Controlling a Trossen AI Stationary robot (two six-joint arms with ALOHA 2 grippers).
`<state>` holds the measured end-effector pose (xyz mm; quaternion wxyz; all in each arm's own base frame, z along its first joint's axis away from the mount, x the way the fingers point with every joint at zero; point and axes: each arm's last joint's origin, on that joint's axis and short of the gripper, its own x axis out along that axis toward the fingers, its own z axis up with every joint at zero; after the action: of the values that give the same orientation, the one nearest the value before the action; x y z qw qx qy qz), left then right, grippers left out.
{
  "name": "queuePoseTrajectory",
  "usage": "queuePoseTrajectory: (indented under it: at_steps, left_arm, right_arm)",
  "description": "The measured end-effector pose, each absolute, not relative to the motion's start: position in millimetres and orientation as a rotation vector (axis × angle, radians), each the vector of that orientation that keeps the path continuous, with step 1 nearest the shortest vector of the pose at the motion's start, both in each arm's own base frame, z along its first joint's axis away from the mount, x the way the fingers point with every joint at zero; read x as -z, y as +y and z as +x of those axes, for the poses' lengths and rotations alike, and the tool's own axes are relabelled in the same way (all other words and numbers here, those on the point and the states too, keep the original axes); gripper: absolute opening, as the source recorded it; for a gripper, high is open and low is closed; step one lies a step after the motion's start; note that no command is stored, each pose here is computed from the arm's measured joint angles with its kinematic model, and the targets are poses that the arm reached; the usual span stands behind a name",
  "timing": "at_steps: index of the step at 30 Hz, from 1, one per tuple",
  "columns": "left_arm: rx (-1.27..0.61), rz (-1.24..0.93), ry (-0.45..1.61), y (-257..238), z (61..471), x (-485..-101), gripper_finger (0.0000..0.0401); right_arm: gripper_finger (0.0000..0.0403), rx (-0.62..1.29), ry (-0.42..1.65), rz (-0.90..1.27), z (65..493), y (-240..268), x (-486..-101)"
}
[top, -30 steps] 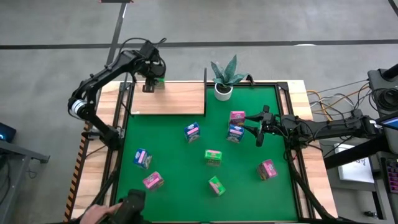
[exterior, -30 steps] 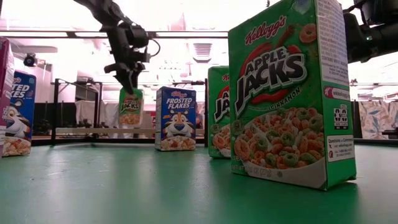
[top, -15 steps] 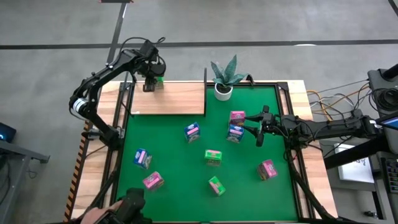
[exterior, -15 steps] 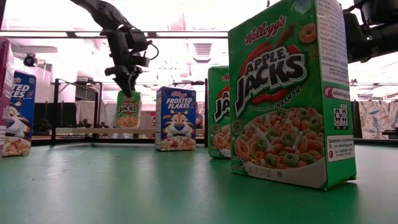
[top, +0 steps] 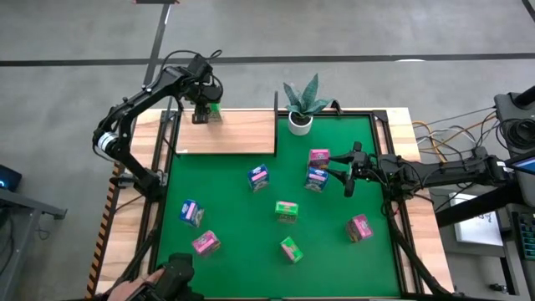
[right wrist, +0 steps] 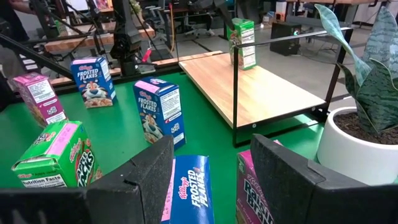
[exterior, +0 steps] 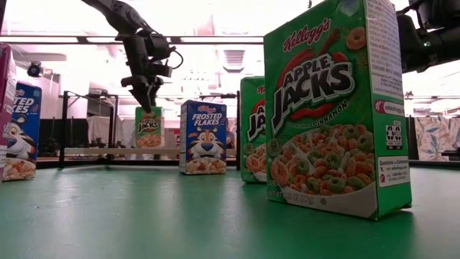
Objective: Stack cereal on shelf
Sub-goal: Put the top left green cereal box on the shelf
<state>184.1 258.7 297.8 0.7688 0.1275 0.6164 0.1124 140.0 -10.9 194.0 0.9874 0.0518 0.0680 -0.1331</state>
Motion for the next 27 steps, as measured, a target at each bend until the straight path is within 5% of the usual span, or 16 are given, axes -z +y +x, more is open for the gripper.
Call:
queuePoseTrajectory:
  at_steps: [19,23,27]
  left_arm:
    - [-0.293,0.290,1.276,249.3,192.3,-339.0,0.0227]
    - [-0.335,0.297,1.175,252.0,200.3,-345.1,0.0200]
    - [-0.351,0.311,1.157,257.9,204.6,-340.1,0.0128]
  right_arm:
    - [0.0206,0.267,0.137,0.101,140.0,-10.8,-194.0]
    - [0.0206,0.267,0.137,0.099,140.0,-10.8,-194.1]
    - [0.0206,0.267,0.137,0.102,140.0,-10.8,-194.0]
